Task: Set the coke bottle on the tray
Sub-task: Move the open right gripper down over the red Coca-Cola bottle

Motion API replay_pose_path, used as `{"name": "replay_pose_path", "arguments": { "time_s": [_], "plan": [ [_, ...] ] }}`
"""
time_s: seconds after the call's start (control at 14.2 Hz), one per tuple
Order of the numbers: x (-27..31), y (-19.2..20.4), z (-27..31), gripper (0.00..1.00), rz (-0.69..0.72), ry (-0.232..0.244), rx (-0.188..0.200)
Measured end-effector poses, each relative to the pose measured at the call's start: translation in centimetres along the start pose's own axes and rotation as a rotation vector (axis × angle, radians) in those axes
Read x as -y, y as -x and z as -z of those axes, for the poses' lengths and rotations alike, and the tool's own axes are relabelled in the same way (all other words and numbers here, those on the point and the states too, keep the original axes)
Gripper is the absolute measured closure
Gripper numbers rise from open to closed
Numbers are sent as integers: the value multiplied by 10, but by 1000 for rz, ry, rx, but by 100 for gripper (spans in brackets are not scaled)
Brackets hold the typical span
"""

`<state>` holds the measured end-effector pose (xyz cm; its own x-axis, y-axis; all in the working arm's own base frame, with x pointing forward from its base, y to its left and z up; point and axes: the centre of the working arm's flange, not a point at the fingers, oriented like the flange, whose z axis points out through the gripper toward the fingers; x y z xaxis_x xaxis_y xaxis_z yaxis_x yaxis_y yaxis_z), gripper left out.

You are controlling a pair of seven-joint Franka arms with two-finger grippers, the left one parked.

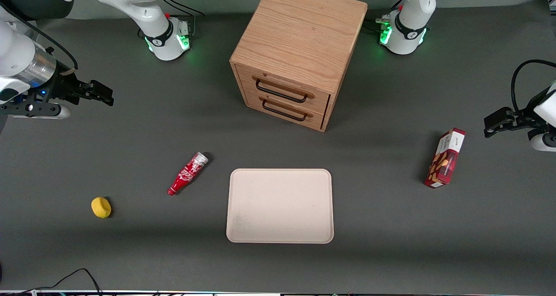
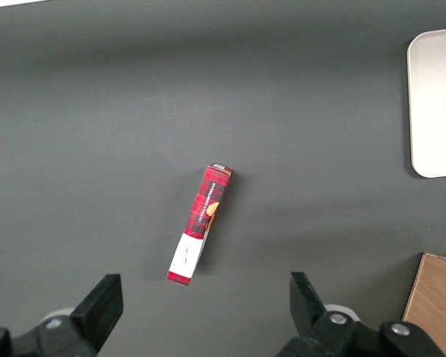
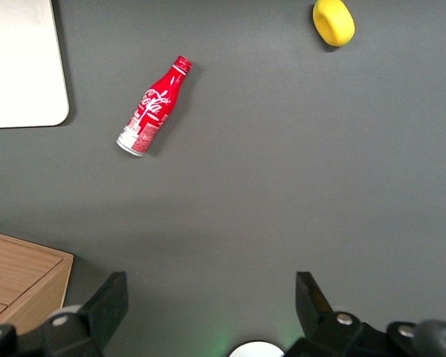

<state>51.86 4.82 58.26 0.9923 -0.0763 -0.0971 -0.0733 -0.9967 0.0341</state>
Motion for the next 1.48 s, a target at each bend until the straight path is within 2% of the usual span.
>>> {"name": "replay_pose_path", "arguments": {
  "time_s": [0.35,0.49,0.63,0.84,1.12,1.27,1.48],
  "plan": [
    [4,-2,2,0,7,0,-5],
    [12,-9,-4,0,-11,-4,8],
    [26,-28,-18,0,-53,-34,33],
    [58,-65,-54,0,-63,-66,65],
    [110,-109,-129,0,-223,-85,72],
    [121,-124,-166,0,-328,-99,56],
    [119,-126,-219,0,-430,-124,6]
  ]
}}
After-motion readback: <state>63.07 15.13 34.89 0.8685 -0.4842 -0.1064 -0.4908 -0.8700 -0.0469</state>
